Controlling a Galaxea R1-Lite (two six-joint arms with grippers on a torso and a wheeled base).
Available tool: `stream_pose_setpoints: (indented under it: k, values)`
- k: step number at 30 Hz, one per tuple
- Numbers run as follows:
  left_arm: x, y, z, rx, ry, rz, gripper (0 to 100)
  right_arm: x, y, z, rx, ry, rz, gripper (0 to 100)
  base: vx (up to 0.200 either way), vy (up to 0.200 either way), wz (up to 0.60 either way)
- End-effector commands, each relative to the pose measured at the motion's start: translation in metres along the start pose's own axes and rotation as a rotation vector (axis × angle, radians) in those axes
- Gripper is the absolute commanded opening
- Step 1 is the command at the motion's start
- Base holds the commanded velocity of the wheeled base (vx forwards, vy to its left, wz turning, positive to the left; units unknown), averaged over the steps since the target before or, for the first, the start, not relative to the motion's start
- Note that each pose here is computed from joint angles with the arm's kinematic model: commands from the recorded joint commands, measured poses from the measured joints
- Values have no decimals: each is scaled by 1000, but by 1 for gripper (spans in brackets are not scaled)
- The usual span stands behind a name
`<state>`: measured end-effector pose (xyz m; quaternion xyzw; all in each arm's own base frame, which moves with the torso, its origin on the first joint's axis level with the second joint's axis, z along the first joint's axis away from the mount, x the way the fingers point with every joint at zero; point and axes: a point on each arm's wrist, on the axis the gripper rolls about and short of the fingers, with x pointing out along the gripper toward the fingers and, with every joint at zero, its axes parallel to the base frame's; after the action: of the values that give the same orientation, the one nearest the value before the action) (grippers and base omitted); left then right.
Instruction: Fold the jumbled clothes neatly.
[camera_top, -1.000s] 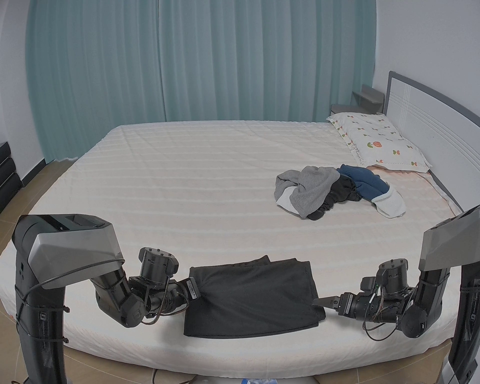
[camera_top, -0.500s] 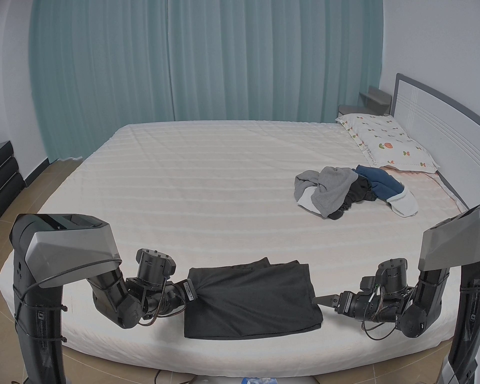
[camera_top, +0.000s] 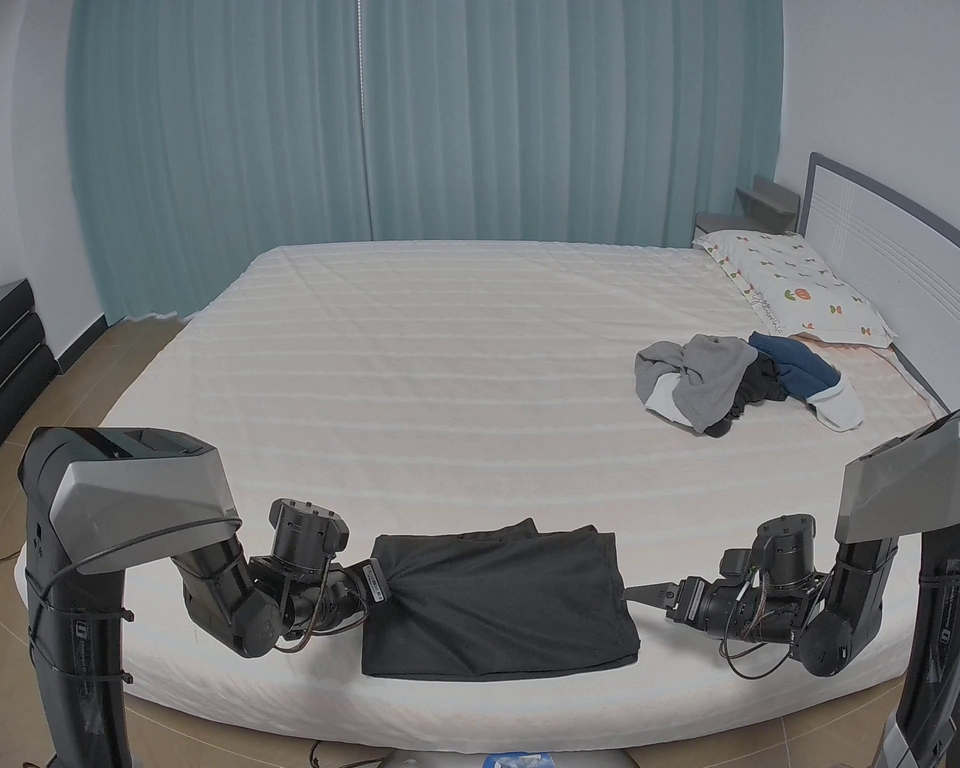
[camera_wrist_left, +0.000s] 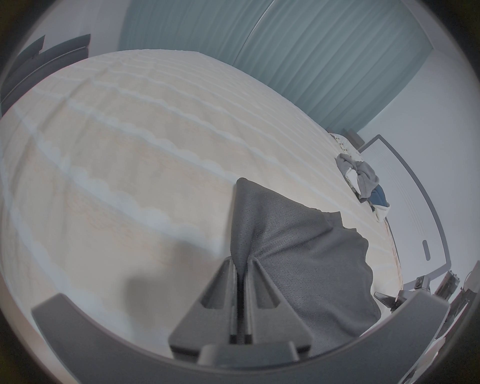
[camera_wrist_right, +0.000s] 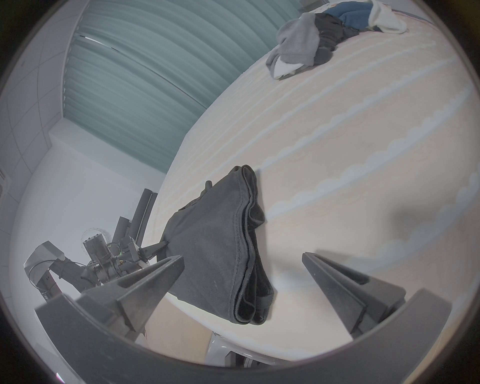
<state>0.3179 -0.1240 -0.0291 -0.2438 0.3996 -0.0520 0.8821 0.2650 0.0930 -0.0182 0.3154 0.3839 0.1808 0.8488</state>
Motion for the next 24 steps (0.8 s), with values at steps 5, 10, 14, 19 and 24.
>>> stream_pose_setpoints:
  k: [5,10,14,19,24]
  values:
    - [0,2,1,-5,0,6,0,1,2,-3,-6,10,5,100,0,200,0]
    - [0,2,1,-4,0,4,0,1,2,-3,-6,11,4,100,0,200,0]
    - [0,2,-1,-3,4,6,0,2,2,-3,-6,11,4,100,0,200,0]
    - [0,1,-4,2,15,8,0,2,2,-3,-6,11,4,100,0,0,0]
    - [1,3,-6,0,22,16,0,2,1,-3,-6,11,4,100,0,0,0]
